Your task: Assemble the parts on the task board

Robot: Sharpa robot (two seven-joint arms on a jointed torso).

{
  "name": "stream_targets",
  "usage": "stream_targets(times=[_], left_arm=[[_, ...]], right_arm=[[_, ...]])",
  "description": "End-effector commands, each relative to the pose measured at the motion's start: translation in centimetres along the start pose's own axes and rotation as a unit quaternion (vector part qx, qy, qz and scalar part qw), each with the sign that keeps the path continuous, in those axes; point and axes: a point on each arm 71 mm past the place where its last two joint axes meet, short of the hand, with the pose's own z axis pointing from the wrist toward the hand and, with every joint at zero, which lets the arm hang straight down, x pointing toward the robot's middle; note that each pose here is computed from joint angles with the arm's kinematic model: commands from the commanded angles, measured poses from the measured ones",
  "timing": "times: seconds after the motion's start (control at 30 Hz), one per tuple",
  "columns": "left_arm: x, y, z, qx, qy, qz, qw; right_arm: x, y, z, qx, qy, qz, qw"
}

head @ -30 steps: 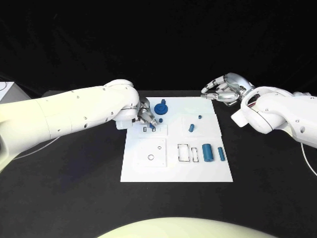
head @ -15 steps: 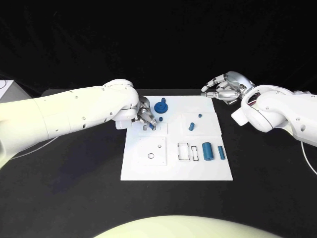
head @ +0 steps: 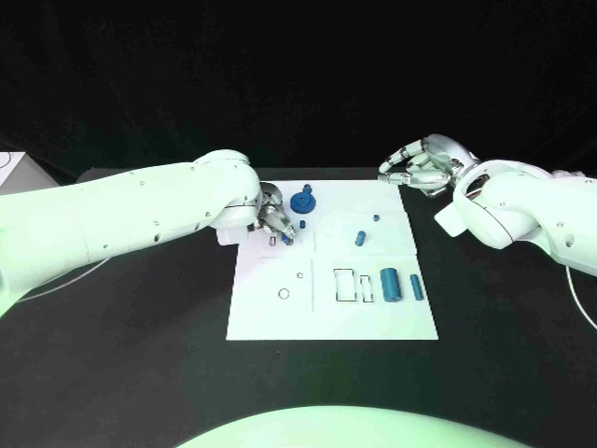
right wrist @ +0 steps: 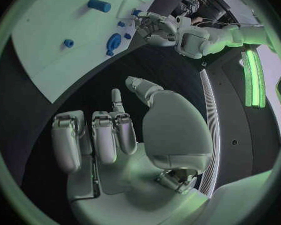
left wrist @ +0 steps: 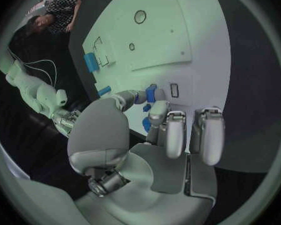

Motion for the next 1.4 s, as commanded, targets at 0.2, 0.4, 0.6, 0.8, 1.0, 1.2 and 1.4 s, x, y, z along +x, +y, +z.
stream_targets(times=[0.2,0.4,0.6,0.8,1.0,1.2,1.4], left_arm=[[-0.04,-0.13,0.01,0.006,-0.005,-0.012,1.000],[0.03,-0.27,0.00,0.008,-0.004,-0.010,1.000],[0.08,-0.33,-0.02,0.009,-0.002,-0.010,1.000],[0.15,-0.40,-0.02,0.011,0.002,-0.010,1.000],[0.20,-0.37,-0.02,0.011,0.006,-0.008,1.000],[0.32,-0.42,-0.02,0.011,0.014,-0.004,1.000],[0.40,-0.46,-0.01,0.013,0.020,-0.004,1.000]], right_arm=[[0.18,0.03,0.01,-0.004,0.007,0.000,1.000],[0.20,-0.01,0.00,-0.003,0.008,0.000,1.000],[0.21,-0.04,0.00,-0.003,0.008,0.000,1.000],[0.22,-0.05,0.01,-0.003,0.008,0.000,1.000],[0.27,-0.04,0.02,-0.003,0.009,0.000,1.000],[0.33,-0.08,0.02,-0.002,0.010,0.001,1.000],[0.38,-0.10,0.03,-0.001,0.011,0.001,1.000]])
